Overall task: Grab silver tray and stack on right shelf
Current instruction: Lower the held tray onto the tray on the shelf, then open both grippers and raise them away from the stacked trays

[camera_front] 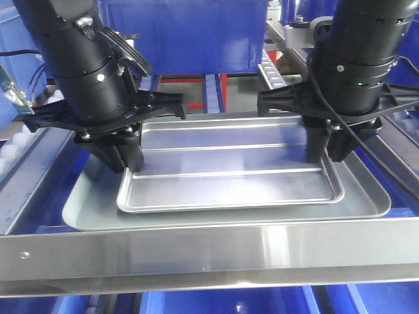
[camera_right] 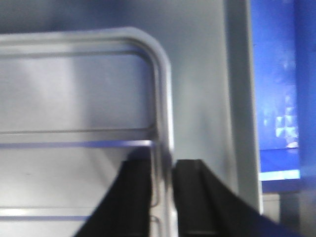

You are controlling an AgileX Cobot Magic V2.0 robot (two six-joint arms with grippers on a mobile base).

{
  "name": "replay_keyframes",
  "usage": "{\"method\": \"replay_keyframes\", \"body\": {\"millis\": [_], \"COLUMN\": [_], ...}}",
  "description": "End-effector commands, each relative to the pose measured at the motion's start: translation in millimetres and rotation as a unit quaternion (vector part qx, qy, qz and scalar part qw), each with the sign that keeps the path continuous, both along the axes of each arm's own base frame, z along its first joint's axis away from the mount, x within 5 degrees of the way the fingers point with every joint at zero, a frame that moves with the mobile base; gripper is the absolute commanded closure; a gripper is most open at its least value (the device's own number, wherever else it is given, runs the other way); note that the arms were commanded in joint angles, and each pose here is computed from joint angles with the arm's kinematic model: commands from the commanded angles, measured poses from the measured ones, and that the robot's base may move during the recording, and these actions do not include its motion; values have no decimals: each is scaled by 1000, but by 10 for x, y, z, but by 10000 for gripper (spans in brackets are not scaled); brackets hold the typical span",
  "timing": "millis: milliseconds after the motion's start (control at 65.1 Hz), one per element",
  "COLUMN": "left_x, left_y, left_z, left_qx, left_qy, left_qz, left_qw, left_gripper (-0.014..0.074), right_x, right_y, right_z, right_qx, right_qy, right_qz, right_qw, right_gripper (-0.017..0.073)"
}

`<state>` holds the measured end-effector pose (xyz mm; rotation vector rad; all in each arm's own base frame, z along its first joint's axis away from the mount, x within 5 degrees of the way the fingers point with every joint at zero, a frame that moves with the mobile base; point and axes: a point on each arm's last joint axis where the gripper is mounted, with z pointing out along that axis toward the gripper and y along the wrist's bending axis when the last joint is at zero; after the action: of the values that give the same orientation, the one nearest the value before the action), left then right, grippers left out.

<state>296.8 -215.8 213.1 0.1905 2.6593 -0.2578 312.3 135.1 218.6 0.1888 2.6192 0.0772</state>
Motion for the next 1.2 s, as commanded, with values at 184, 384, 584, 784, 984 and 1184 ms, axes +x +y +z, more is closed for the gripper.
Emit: {"method": "replay_keyframes", "body": {"millis": [184, 384, 584, 784, 984, 1184], "left_x": [43, 119, 184, 209, 174, 23], "left_y": [-56, 77, 84, 88, 166, 131], "left_z": [298, 293, 443, 474, 514, 683], "left_qx": [-15, -6, -26, -17, 2, -48], "left_qy": [-65, -58, -52, -67, -46, -105], "left_qz": [-27, -5, 17, 10, 21, -3], "left_qw": [997, 998, 998, 998, 999, 993], "left_gripper": [255, 257, 498, 680, 690, 690], "right_x": [75, 76, 87, 133, 109, -9], "right_y": [51, 44, 27, 62, 67, 70], "right_z": [314, 330, 541, 623, 745, 783], "right_qx": [24, 19, 18, 31, 46, 79], "right_qy": [-80, -85, -95, -119, -131, -176], "right_qz": [26, 30, 18, 24, 21, 48], "right_qw": [996, 996, 995, 992, 990, 980], "right_gripper": [-24, -23, 237, 500, 503, 505]}}
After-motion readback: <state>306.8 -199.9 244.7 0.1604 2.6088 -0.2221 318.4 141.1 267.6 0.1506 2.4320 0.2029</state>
